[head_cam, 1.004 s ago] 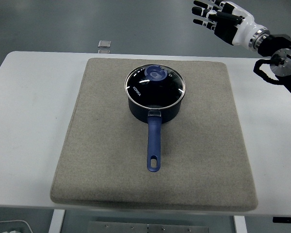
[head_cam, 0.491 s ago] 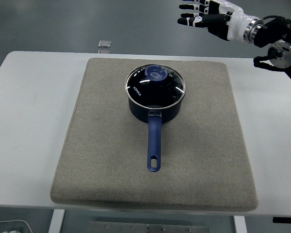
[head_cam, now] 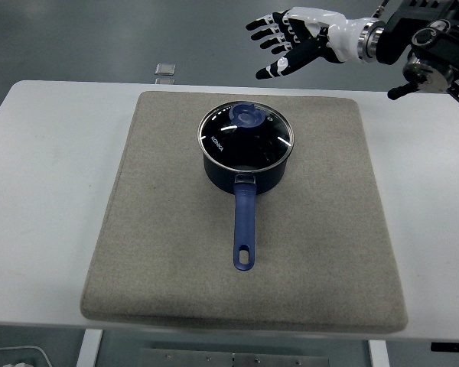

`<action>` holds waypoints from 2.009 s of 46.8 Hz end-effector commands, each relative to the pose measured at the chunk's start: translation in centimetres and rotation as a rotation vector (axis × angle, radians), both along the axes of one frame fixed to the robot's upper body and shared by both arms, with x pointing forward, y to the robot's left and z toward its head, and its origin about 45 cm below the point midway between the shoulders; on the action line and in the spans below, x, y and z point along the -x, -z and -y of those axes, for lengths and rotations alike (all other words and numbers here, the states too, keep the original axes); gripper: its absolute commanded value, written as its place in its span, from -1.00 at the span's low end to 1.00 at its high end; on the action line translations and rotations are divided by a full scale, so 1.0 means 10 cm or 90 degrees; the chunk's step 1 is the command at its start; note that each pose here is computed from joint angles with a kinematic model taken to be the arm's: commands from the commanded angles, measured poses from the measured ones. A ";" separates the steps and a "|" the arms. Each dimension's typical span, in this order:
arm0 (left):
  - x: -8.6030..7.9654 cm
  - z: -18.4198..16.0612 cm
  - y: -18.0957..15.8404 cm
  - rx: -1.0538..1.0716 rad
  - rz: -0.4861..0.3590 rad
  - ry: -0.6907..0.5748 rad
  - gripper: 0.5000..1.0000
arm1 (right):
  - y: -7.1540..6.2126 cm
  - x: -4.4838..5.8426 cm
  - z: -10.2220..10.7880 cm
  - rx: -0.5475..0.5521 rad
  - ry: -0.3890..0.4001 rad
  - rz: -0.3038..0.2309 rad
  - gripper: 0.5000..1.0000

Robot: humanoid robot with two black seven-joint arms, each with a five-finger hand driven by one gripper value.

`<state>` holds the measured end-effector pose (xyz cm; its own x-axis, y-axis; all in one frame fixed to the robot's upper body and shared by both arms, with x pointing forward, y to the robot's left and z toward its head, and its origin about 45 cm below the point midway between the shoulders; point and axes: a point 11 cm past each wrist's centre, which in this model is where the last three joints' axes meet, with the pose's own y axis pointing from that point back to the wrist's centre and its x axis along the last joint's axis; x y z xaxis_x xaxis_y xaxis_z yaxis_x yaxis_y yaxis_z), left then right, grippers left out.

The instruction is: Lift the pot lid and place it to the right of the pot.

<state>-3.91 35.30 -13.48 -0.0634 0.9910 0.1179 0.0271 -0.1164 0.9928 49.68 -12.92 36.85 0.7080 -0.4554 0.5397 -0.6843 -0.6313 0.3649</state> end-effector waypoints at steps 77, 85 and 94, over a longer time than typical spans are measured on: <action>0.00 0.00 0.00 0.000 0.000 -0.001 1.00 | 0.27 0.32 -0.65 0.369 -0.211 0.151 0.33; 0.00 0.00 0.00 0.000 0.000 0.000 1.00 | 0.28 0.32 -0.65 0.370 -0.212 0.150 0.18; 0.00 0.00 0.00 0.001 0.000 0.000 1.00 | 0.28 0.32 -0.65 0.371 -0.212 0.150 0.04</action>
